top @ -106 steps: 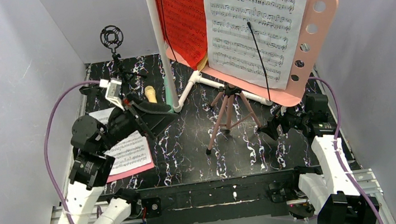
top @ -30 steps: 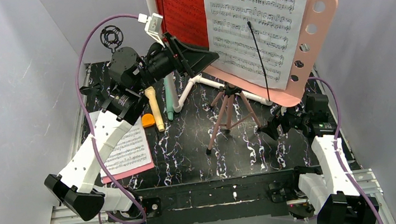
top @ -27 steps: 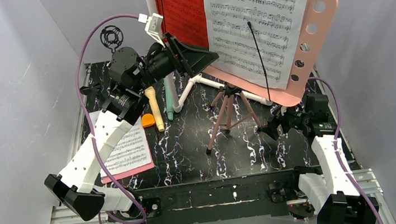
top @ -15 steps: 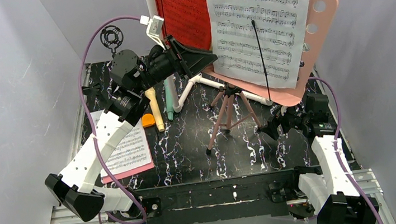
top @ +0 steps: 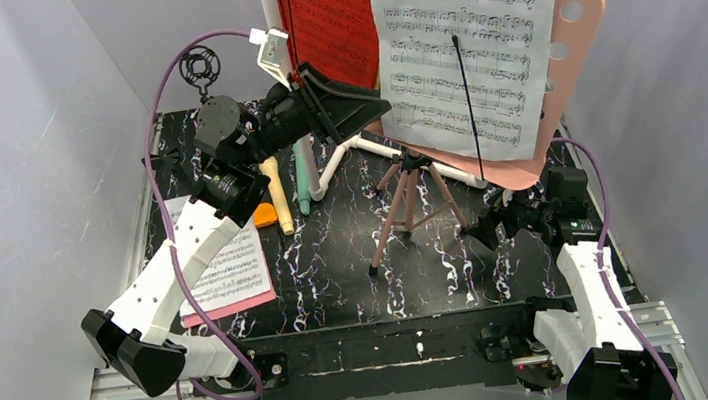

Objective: Pack up the instrument practice props
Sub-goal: Pick up the sheet music from the music stand, then place the sheet music at the corner of the board, then pick up the sheet music from the music stand.

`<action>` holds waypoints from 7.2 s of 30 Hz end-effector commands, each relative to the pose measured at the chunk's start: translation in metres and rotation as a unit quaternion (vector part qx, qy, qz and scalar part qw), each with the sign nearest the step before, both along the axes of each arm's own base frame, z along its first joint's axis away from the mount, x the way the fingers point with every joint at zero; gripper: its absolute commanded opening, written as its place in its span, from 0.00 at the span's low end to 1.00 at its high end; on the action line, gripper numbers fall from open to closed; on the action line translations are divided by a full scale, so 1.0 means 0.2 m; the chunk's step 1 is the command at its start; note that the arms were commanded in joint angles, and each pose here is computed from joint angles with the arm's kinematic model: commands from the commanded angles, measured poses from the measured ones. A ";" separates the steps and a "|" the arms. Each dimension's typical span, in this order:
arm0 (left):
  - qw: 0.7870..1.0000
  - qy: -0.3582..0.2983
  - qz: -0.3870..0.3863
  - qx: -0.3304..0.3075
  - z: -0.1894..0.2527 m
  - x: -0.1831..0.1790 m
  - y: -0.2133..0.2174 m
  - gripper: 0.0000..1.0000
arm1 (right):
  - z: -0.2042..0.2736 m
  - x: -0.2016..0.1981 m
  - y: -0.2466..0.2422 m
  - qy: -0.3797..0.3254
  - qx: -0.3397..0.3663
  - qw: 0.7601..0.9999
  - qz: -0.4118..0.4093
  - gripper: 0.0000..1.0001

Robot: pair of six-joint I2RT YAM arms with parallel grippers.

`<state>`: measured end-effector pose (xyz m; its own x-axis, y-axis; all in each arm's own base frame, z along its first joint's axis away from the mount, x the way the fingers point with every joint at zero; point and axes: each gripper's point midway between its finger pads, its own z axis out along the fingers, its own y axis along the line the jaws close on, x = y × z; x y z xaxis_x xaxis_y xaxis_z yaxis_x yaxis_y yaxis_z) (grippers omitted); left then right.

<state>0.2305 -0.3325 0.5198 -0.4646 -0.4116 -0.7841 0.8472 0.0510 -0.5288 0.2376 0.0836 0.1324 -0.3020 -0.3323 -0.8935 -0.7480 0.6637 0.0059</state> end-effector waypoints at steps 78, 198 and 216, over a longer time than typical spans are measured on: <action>0.829 0.174 0.427 0.318 -1.53 -0.24 1.13 0.00 | 0.05 0.03 -0.01 -0.014 -0.006 1.000 0.004 1.00; 0.858 -0.185 0.321 0.357 -0.03 -0.01 0.31 0.74 | 0.01 0.15 -0.28 0.066 0.017 0.991 -0.119 1.00; 0.845 -0.162 0.338 0.382 -0.07 0.06 0.25 0.71 | -0.01 0.15 -0.29 0.068 0.015 0.990 -0.119 1.00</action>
<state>0.2530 -0.3017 0.4844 0.0037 0.3050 -0.9523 0.5633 0.7863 0.2540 0.2610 0.0285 0.1209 -0.5219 -0.2064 -0.8276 -0.5579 0.8166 0.1482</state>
